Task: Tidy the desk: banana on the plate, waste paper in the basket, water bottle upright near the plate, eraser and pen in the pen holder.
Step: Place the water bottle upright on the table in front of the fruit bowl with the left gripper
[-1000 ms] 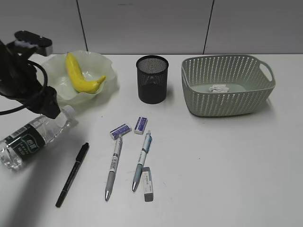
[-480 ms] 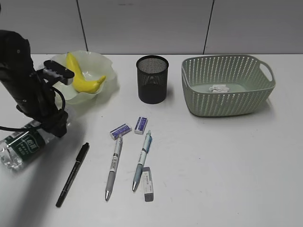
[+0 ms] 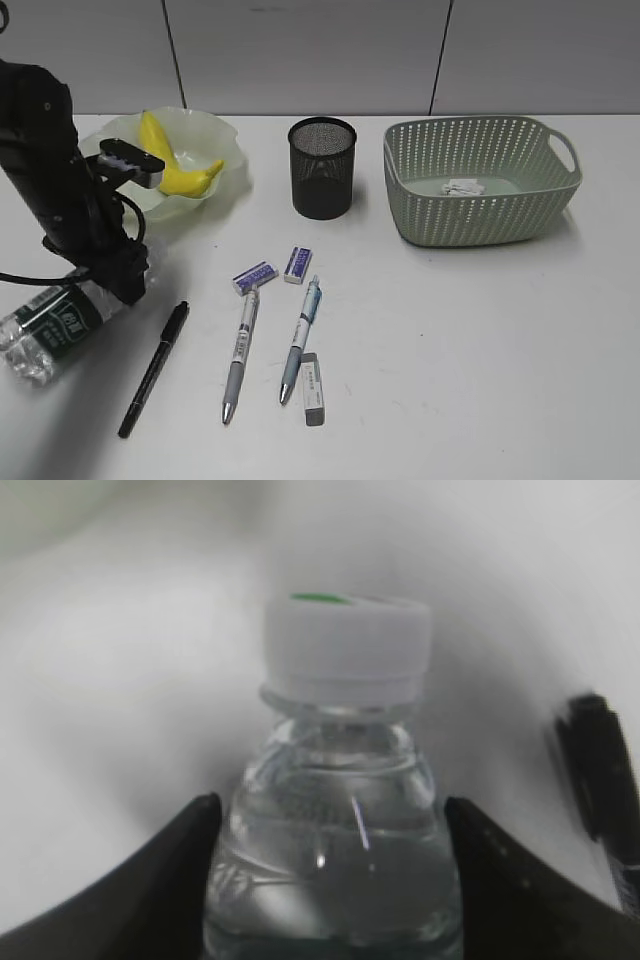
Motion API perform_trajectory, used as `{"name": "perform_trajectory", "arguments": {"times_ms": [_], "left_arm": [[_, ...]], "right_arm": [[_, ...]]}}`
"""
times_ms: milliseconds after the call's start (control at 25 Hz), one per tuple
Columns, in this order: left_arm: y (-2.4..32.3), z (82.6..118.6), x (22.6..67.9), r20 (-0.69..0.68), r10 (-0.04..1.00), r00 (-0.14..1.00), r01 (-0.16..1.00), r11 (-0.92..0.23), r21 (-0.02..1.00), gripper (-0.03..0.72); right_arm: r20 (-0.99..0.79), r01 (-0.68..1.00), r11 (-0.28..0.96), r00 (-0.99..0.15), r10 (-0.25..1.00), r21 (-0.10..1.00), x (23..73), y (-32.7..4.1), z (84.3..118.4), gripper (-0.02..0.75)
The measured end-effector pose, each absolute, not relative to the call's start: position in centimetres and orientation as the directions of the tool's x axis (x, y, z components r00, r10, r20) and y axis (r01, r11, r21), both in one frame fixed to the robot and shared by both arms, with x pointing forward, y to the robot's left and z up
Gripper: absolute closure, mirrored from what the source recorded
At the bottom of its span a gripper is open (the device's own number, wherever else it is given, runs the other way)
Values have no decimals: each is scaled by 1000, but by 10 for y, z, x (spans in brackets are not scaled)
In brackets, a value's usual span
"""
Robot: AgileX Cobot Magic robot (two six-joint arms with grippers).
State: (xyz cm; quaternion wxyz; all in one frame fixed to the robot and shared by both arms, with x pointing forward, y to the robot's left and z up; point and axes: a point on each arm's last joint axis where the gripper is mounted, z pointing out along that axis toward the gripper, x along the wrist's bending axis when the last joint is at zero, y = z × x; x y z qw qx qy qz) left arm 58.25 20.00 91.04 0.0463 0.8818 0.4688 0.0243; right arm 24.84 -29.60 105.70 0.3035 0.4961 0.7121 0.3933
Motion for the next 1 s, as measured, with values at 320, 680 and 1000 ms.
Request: {"name": "perform_trajectory", "arguments": {"times_ms": [320,680,1000], "left_arm": [[199,979,563,-39,848,528,831,-507,229,204],[214,1010,506,2,879,477,761,-414,500,207],[221,981,505,9,943,334,661,-241,711,207]], "right_arm": [[-42,468,198,-323,945,861,248,-296,1057,233],[-42,468,198,-323,945,861,248,-296,1057,233],[-42,468,198,-323,945,861,248,-296,1057,234]]}}
